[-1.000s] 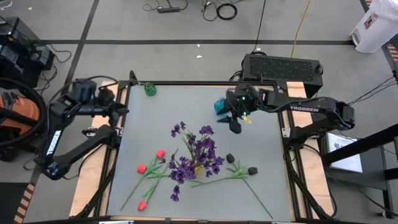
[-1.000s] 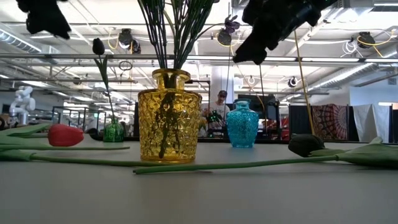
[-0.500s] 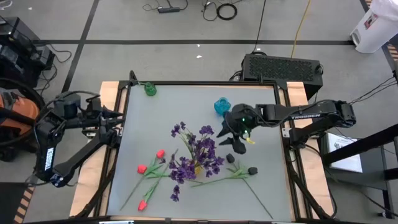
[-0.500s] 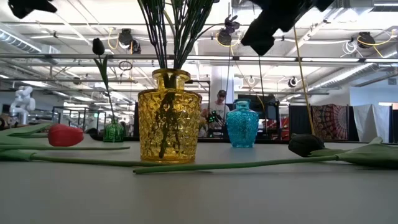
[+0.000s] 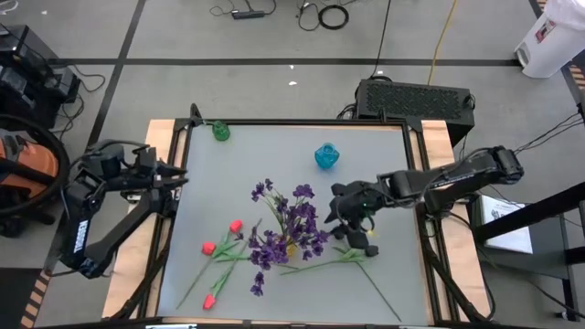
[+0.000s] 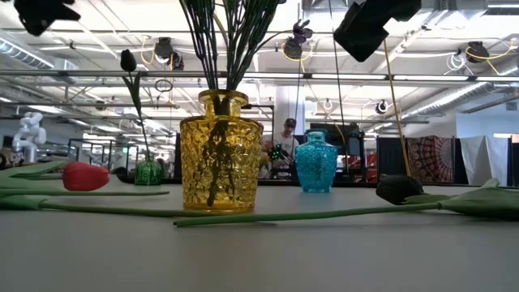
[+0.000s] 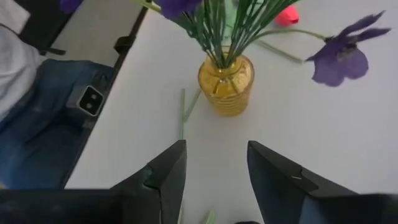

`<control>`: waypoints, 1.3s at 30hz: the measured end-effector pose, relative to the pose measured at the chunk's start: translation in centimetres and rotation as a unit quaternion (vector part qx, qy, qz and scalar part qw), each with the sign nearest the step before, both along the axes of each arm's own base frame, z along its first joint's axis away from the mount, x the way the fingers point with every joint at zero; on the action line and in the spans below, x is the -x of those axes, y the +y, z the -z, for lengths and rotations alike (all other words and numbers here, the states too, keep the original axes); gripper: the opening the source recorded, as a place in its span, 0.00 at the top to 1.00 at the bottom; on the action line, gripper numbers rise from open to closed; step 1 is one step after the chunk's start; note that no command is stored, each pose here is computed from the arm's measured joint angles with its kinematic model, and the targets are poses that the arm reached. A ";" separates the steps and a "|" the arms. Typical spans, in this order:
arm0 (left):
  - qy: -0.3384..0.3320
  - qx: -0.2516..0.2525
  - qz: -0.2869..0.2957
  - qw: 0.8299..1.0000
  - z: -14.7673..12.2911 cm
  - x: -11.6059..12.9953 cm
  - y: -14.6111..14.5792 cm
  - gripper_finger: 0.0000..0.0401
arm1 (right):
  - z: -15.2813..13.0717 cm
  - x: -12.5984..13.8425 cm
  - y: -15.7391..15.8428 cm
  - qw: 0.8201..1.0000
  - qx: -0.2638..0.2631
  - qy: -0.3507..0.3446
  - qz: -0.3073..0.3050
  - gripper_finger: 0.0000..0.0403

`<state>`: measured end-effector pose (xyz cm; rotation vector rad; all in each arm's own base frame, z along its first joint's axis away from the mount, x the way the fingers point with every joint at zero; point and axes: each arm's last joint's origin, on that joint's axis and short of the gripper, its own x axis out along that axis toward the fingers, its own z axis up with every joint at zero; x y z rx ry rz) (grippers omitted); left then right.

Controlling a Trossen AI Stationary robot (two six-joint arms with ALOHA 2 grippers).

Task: Sort flowers into vase by color
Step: Put the bottom black flower into the green vase

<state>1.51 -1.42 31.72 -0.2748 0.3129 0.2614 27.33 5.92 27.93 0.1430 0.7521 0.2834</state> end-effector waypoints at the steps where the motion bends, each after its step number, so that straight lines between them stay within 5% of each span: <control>1: -0.001 -0.001 0.000 1.000 0.3 -0.1 0.2 0.62 | 0.0 0.1 0.2 1.000 0.003 0.003 0.008 0.60; 12: -0.026 0.004 0.026 0.999 2.0 -0.4 0.5 0.62 | 1.4 1.6 2.4 0.992 0.026 0.067 0.100 0.60; 26: -0.045 0.001 0.020 0.999 2.0 -0.1 -0.1 0.62 | 7.7 5.1 4.3 0.975 0.005 0.178 0.131 0.60; 39: -0.042 -0.002 0.011 0.999 2.0 -0.1 0.0 0.62 | 10.6 7.2 6.4 0.975 -0.040 0.187 0.111 0.60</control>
